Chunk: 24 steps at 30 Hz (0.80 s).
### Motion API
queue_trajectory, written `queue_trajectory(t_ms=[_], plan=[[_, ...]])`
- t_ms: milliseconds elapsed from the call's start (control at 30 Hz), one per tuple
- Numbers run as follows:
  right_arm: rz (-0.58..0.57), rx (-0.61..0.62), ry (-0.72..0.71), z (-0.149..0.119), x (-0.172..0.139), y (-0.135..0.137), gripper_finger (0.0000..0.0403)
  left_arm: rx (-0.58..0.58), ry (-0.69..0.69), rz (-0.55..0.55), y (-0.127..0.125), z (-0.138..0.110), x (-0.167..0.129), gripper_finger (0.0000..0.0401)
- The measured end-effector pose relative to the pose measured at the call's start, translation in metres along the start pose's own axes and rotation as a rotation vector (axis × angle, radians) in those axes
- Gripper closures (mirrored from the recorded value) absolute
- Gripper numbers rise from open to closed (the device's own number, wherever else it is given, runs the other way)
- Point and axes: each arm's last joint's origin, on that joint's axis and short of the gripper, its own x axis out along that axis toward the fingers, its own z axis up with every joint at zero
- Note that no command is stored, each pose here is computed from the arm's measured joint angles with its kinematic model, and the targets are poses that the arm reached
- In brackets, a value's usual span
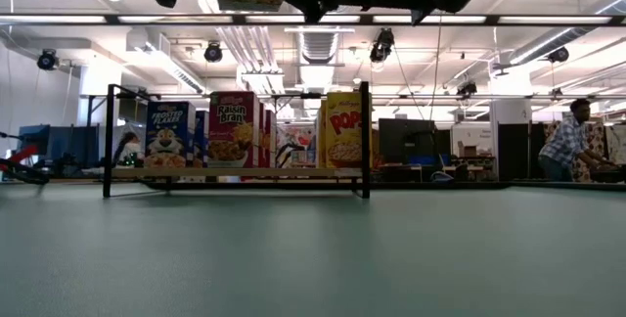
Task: Stack cereal on shelf
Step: Put the blue cereal box on the shelf
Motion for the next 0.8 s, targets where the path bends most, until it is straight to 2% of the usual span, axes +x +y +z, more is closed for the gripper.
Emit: queue_trajectory(t_ms=[200,333,533,800], plan=[[-0.011,0.016,0.106,0.007,-0.015,-0.01,0.0258,0.009,0.05,-0.022,0.002,0.0,-0.006,0.0088],[-0.023,0.015,0.187,0.008,-0.024,-0.014,0.0258,0.002,0.068,-0.024,0.003,-0.001,-0.008,0.0086],[-0.124,-0.02,0.306,0.009,-0.033,-0.015,0.0257,0.003,0.088,-0.027,0.003,-0.002,-0.008,0.0086],[-0.08,-0.018,0.455,0.008,-0.047,-0.01,0.0257,-0.018,0.105,-0.028,0.003,-0.005,-0.008,0.0086]])
